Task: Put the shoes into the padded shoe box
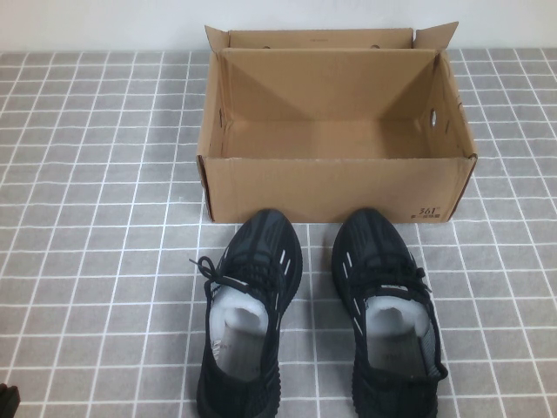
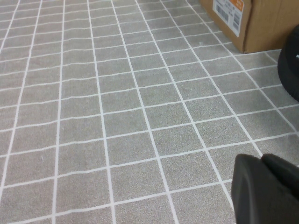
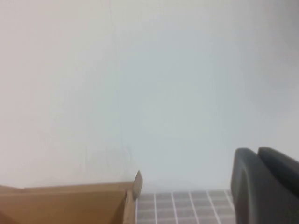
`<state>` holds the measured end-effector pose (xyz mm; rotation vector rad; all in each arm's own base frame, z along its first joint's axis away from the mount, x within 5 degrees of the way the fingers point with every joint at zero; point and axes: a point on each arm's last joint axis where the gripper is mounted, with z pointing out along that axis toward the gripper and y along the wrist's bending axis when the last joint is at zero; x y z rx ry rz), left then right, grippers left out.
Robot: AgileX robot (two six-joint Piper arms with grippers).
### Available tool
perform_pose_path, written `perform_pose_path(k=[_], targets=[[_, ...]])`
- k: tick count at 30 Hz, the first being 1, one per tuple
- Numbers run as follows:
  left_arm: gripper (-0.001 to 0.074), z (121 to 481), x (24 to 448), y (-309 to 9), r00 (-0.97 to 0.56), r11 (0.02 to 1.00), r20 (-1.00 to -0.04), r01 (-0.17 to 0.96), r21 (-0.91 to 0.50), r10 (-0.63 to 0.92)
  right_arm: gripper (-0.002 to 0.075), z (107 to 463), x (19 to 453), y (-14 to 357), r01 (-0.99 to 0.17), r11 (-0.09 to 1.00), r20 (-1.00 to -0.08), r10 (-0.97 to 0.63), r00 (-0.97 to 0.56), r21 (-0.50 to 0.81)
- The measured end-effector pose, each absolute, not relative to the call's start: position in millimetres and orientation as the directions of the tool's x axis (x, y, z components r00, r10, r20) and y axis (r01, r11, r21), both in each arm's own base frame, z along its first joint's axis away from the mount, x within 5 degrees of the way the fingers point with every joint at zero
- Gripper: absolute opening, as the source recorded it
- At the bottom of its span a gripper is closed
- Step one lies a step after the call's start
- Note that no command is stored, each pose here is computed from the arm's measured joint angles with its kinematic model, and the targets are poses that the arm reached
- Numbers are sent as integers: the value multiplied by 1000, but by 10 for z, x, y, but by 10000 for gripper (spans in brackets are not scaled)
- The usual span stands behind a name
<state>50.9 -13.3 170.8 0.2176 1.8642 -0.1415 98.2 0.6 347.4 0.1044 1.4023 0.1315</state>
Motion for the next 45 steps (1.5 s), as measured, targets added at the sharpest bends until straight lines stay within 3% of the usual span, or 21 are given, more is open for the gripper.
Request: perform_pose_path(k=[9,15,20,25,33,39,42,45], targets=[[-3,1708,509,-133,-289,975,-954,221,13,78,-8,3343,1192,18,-24,962,-962,272,36,271],[-3,1708,509,-133,-289,975,-954,221,13,78,-8,3055,1408,96,-13,952,-919,291,-267,305],[-3,1708,509,-133,-289,975,-954,221,13,78,-8,2945,1563,198,-137,978,-844,63,-532,159],[-3,1708,509,-133,-289,975,-954,221,13,78,-8,2951,1751,314,-365,928,-744,-191,-640,76],[-3,1708,509,-133,-289,975,-954,221,13,78,-8,2972,2066,675,-647,761,-687,-448,-573,44],[-3,1708,509,-133,-289,975,-954,221,13,78,10,3002,2196,1150,-822,554,-588,-712,-384,-133],[-3,1708,509,-133,-289,975,-954,221,13,78,102,2988,2214,1390,-870,450,-530,-796,-291,-199],[-3,1708,509,-133,-289,975,-954,221,13,78,259,2925,2246,1554,-891,382,-477,-848,-231,-247]])
